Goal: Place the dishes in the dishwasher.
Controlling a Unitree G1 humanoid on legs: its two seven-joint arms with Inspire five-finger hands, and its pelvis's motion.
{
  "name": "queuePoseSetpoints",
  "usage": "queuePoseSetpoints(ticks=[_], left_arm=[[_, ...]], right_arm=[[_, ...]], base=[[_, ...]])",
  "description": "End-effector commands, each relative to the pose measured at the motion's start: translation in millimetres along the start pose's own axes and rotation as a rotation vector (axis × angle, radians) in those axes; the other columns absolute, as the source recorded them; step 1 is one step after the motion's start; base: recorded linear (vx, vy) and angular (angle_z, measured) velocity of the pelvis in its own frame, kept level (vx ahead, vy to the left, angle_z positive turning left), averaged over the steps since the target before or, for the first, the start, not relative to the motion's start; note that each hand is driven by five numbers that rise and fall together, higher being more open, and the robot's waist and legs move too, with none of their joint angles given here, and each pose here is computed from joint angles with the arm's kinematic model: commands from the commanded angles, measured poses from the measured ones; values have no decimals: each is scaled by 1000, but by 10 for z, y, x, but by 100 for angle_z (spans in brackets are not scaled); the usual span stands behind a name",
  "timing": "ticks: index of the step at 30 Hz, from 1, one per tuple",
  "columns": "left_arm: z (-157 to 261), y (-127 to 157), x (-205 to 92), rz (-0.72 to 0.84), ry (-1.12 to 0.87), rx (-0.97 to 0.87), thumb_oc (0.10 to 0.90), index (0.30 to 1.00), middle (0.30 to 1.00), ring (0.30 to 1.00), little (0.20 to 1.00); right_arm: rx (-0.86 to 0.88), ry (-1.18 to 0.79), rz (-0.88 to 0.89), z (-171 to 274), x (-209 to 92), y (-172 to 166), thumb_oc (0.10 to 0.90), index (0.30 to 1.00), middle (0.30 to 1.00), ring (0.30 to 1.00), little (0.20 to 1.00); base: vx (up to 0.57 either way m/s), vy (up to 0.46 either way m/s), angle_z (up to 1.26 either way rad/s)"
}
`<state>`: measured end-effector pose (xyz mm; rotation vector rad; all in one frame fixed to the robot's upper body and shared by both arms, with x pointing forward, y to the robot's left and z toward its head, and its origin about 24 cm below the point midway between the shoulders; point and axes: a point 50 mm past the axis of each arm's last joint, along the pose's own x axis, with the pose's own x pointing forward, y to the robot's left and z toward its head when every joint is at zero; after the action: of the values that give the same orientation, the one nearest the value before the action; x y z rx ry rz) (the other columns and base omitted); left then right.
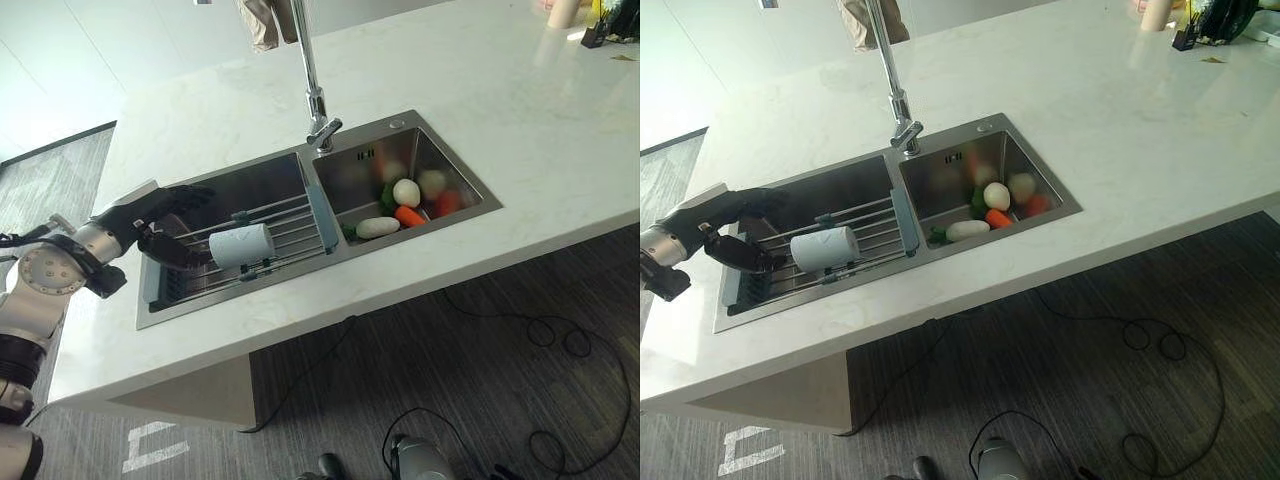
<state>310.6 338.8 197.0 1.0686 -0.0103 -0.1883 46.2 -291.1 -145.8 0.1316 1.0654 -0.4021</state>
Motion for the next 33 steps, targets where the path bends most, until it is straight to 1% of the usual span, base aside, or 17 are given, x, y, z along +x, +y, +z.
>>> queuePoseSetpoints(ticks=[1,4,6,10,15,24,33], left_arm=[[354,765,-179,307,-142,76,800,900,900,900,900],[387,753,-160,276,-158,48,800,900,900,900,900],[409,714,-135,229,-167,27,800,900,900,900,900],[417,630,-95,165,-153,52,800,900,900,900,900],[411,605,-70,120,-129,67,800,900,900,900,900],[365,583,-65,92,-102,63,800,900,900,900,900],[250,577,-87,144,-39,156,800,900,900,900,900]], right_arm=[[7,-20,-42,-22,-62,-163,800,900,900,900,900],[11,-21,-46,-13,-63,-174,800,900,900,900,900],[11,-26,-46,-8,-67,-181,800,900,900,900,900],[8,-37,-48,11,-69,-191,800,900,900,900,900],[13,-41,-54,22,-71,-203,800,900,900,900,900],[7,-51,-64,30,-85,-241,800,900,900,900,900],[0,-58,-68,62,-87,-256,800,900,900,900,900]], base=[[0,0,0],[0,0,0],[-1,6,-5],[5,6,-6],[7,-4,-3],[5,4,-1],[15,6,0]])
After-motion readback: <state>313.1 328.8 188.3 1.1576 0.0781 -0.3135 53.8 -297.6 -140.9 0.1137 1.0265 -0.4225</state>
